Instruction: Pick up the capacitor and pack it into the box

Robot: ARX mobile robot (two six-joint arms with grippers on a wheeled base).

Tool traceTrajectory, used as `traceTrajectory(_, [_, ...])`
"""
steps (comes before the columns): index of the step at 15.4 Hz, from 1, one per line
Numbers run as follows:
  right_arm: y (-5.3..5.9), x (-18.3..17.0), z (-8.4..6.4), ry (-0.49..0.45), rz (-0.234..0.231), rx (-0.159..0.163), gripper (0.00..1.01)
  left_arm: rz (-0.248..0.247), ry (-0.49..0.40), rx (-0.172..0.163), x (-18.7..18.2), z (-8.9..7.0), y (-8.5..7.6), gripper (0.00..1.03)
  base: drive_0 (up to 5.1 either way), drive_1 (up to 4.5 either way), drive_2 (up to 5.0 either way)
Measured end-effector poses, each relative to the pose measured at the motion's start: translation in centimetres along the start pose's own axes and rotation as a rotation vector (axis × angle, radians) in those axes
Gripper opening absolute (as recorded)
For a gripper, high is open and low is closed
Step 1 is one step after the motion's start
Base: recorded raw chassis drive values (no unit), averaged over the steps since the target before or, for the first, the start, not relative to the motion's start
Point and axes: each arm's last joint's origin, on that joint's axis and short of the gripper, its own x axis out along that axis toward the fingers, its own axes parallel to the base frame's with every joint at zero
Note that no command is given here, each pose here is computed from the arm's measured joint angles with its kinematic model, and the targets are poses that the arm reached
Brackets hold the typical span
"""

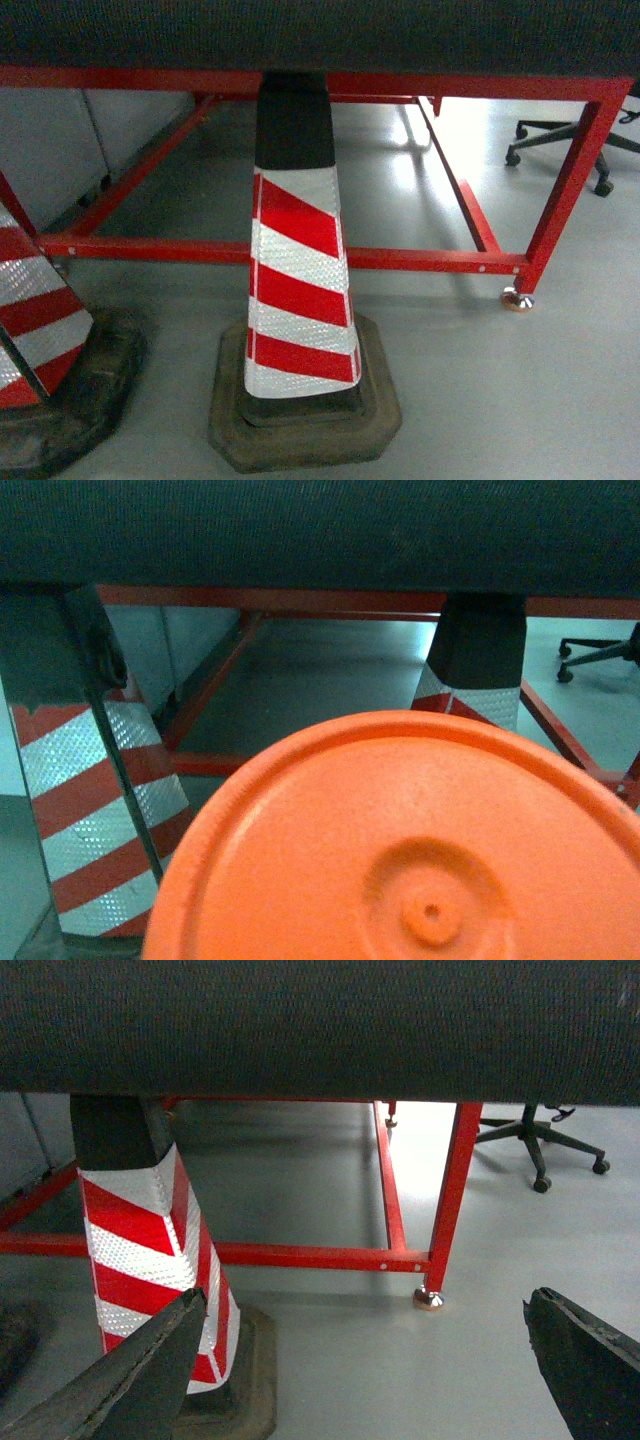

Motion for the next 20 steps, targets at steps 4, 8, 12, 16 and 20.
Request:
traceTrajectory(4, [0.0, 0.0, 0.01, -0.001, -0.002, 0.002, 0.98, -0.002, 0.0, -0.001, 0.0, 0.0, -0.01, 0.42, 0.0, 0.0, 0.0])
traceTrajectory(8, [0.0, 0.0, 0.01, -0.001, -0.002, 0.002, 0.98, -0.002, 0.0, -0.001, 0.0, 0.0, -0.01, 0.42, 0.0, 0.0, 0.0])
traceTrajectory(12, [0.0, 0.0, 0.0, 0.0, -0.002, 0.002, 0.98, -0.003, 0.001, -0.001, 0.0, -0.01, -0.01, 0.42, 0.0, 0.0, 0.0])
traceTrajectory(16, [0.0, 0.0, 0.0, 0.0, 0.0, -0.001, 0.98, -0.001, 0.0, -0.001, 0.0, 0.0, 0.0, 0.42, 0.0, 0.0, 0.0])
traceTrajectory(20, [0.0, 0.0, 0.06, -0.006, 0.0, 0.0, 0.98, 0.0, -0.005, -0.001, 0.0, 0.05, 0.0, 0.42, 0.0, 0.0, 0.0])
